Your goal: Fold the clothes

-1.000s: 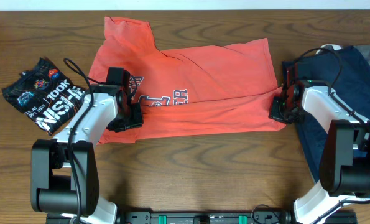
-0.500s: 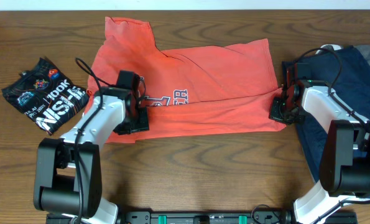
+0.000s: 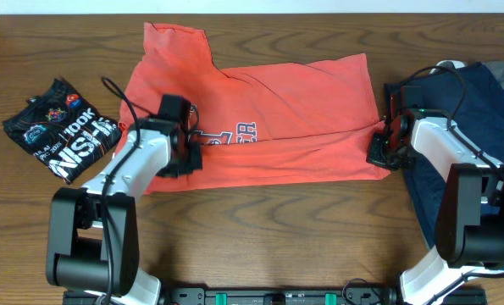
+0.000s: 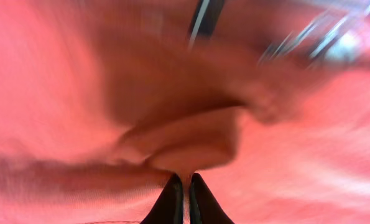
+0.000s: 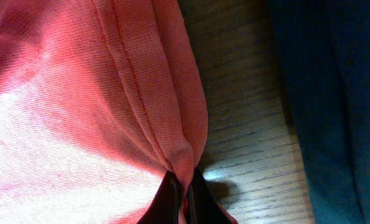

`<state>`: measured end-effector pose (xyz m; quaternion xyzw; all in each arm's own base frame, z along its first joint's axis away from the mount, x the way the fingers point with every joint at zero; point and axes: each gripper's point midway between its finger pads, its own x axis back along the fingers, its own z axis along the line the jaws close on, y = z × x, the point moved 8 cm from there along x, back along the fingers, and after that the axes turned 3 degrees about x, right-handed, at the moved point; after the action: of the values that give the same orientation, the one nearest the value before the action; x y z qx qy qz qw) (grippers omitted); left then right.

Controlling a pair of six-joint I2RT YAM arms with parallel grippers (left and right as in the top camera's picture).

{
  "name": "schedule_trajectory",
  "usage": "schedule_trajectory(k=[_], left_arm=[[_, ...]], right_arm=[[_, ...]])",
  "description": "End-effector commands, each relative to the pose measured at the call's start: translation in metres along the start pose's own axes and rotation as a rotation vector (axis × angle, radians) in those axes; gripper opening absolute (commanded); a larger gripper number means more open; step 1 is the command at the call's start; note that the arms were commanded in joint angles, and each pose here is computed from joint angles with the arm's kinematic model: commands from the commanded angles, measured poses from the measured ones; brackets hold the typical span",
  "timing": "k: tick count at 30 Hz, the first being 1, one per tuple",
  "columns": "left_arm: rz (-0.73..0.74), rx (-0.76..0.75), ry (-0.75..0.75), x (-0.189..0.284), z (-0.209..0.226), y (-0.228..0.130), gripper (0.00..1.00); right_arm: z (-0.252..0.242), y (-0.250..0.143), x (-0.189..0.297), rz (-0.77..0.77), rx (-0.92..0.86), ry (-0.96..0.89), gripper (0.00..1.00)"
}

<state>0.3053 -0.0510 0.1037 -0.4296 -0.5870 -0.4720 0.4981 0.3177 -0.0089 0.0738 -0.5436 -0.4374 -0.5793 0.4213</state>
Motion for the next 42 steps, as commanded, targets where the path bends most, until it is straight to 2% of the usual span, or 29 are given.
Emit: schedule_trajectory(k=[1,4,6,8,11,15,19,22,26,31,35,42], left_arm=[[-0.138,-0.01,-0.042,0.027,-0.012,0.035,0.06],[-0.213,-0.007,-0.07,0.035,-0.018,0.05,0.06],[-0.216,0.001,-0.075,0.035,-0.018,0.05,0.17],[-0.178,0.005,-0.084,0.034,-0.018,0.045,0.38],[-0.122,-0.002,-0.062,0.032,-0.015,0.036,0.46],[-0.033,0.005,0.032,0.031,0.001,0.021,0.46],[0.029,0.12,0.148,0.032,0.026,0.011,0.46],[0.047,0.206,0.168,0.03,0.04,0.009,0.46],[0.058,0.286,0.178,0.025,0.056,0.007,0.47],[0.068,0.314,0.144,0.019,0.059,0.005,0.49],[0.033,0.295,0.066,0.018,0.045,0.012,0.52],[0.013,0.25,0.052,0.017,0.031,0.013,0.54]], right_arm=[[-0.015,-0.026,-0.028,0.131,-0.02,-0.105,0.01],[-0.015,-0.026,-0.028,0.13,-0.02,-0.104,0.01],[-0.015,-0.025,-0.028,0.129,-0.02,-0.104,0.01],[-0.015,-0.025,-0.028,0.128,-0.02,-0.104,0.03],[-0.015,-0.025,-0.028,0.128,-0.02,-0.103,0.09],[-0.014,-0.025,-0.025,0.135,-0.021,-0.097,0.11],[-0.013,-0.02,-0.007,0.121,-0.022,-0.095,0.11],[-0.013,-0.012,0.014,0.085,-0.029,-0.086,0.13],[-0.013,-0.002,0.044,0.017,-0.041,-0.069,0.18],[-0.012,0.002,0.065,-0.049,-0.041,-0.054,0.3],[-0.01,0.0,0.065,-0.04,-0.04,-0.026,0.33],[0.004,-0.003,0.066,-0.001,-0.038,0.122,0.4]])
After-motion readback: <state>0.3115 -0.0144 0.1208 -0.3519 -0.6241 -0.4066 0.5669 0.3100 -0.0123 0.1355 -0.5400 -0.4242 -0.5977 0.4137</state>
